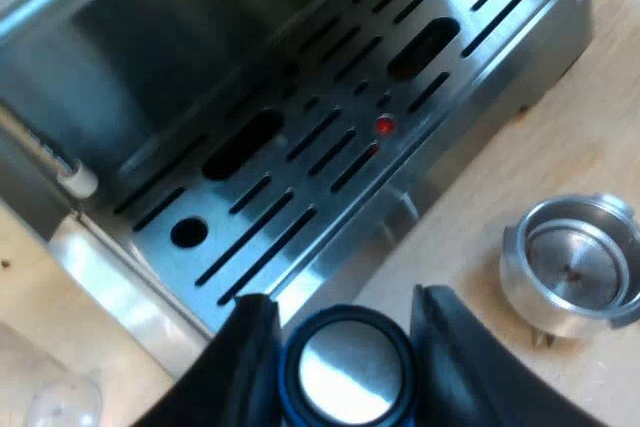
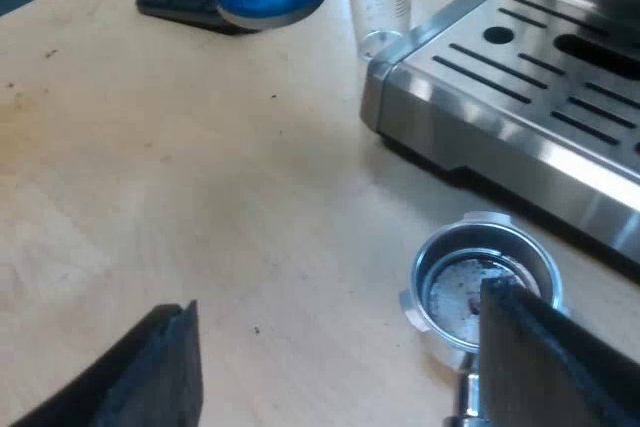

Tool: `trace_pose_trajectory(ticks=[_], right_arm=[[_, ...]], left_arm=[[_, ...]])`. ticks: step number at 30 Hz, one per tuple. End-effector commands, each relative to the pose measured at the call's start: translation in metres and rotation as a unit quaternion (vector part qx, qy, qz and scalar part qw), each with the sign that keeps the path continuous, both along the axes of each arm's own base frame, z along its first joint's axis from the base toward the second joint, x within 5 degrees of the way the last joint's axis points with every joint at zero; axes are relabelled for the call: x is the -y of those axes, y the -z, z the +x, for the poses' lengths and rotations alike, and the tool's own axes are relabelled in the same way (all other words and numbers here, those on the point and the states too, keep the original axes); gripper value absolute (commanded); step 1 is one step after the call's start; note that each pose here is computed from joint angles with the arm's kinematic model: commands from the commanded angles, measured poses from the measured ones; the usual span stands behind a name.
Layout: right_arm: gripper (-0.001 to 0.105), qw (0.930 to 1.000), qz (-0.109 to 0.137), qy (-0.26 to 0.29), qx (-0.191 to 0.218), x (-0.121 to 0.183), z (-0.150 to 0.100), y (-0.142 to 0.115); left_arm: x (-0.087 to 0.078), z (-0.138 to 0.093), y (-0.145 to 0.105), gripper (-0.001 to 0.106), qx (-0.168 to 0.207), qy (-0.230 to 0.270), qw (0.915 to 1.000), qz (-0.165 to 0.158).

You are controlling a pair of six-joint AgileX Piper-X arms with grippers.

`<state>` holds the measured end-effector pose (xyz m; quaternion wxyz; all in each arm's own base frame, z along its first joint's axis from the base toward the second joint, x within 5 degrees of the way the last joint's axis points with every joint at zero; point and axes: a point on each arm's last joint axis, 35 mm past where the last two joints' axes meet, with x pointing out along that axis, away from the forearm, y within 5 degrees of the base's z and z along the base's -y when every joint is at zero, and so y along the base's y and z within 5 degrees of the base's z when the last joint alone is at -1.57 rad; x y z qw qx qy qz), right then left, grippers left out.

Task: Grind coffee beans and then tamp

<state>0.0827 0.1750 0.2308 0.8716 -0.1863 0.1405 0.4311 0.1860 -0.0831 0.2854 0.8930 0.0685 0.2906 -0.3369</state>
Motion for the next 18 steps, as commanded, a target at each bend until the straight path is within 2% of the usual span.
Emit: trace_pose_trajectory(ticks=[1,4,9,18], right_arm=[[0.06,0.9999,0.002,-0.011,0.005,-0.001,-0.001,-0.001],[0.06,0.9999,0.002,-0.011,0.005,-0.001,-0.001,-0.001],[0.06,0.9999,0.002,-0.011,0.005,-0.001,-0.001,-0.001],[0.06,0.9997,0.004,-0.022,0.0,-0.001,-0.001,-0.001]], left_arm=[[-0.004,0.0,0.004,0.001,-0.004,-0.007,1.0,-0.001],[-0.012,-0.002,0.024,0.001,-0.031,-0.025,0.9992,0.008],[-0.015,-0.006,0.043,0.001,-0.05,-0.03,0.9982,0.014],[-0.016,-0.008,0.063,0.001,-0.03,-0.039,0.9988,0.009]])
